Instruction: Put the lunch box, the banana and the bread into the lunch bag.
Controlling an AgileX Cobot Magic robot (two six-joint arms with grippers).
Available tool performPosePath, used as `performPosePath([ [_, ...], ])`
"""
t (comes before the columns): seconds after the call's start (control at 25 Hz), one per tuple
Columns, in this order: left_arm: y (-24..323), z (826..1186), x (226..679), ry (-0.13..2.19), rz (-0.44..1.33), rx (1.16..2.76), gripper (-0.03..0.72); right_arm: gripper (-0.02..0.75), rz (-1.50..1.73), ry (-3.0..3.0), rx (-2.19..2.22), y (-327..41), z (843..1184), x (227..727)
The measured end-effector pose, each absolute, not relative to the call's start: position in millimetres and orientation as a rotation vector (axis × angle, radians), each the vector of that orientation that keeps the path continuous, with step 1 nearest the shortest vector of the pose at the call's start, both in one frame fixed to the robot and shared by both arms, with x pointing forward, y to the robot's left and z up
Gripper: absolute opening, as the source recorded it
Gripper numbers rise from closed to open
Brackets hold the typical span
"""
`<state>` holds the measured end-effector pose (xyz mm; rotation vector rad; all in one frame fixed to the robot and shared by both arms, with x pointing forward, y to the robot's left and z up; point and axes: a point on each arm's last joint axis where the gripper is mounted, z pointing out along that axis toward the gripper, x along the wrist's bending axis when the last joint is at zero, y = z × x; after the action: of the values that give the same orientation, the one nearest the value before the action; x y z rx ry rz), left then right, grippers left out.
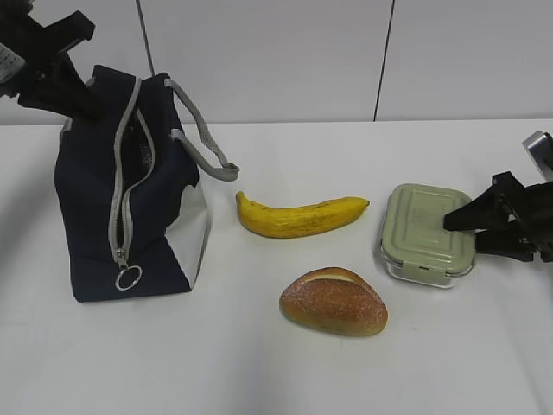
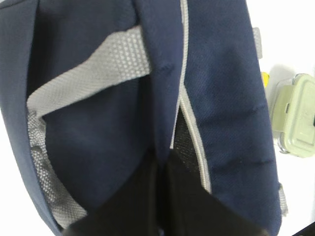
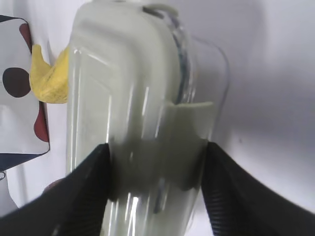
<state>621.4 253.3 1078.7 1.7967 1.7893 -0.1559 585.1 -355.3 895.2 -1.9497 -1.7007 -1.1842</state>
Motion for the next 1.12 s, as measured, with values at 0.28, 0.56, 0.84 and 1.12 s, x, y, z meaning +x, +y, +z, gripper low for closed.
performPosePath([
  [0.28, 253.3, 1078.7, 621.4, 1.789, -0.156, 1.797, -0.003, 0.382, -1.201, -1.712, -1.926, -354.4, 896.2, 585.0],
  [0.56, 253.3, 1078.7, 621.4, 1.789, -0.156, 1.797, -0.003, 0.378, -1.211, -1.716, -1.893, -352.8, 896.3, 584.2],
  [0.84, 250.4, 1080.5, 621.7, 1.778, -0.189, 1.763, -0.003, 0.375, -1.280, -1.705, -1.800, -352.4, 914.0, 594.6],
  [1.12, 249.8, 1081.1, 622.2, 1.775, -0.192, 1.751, -0.003, 0.375, -1.348, -1.711, -1.808, -349.3, 944.5, 613.5],
])
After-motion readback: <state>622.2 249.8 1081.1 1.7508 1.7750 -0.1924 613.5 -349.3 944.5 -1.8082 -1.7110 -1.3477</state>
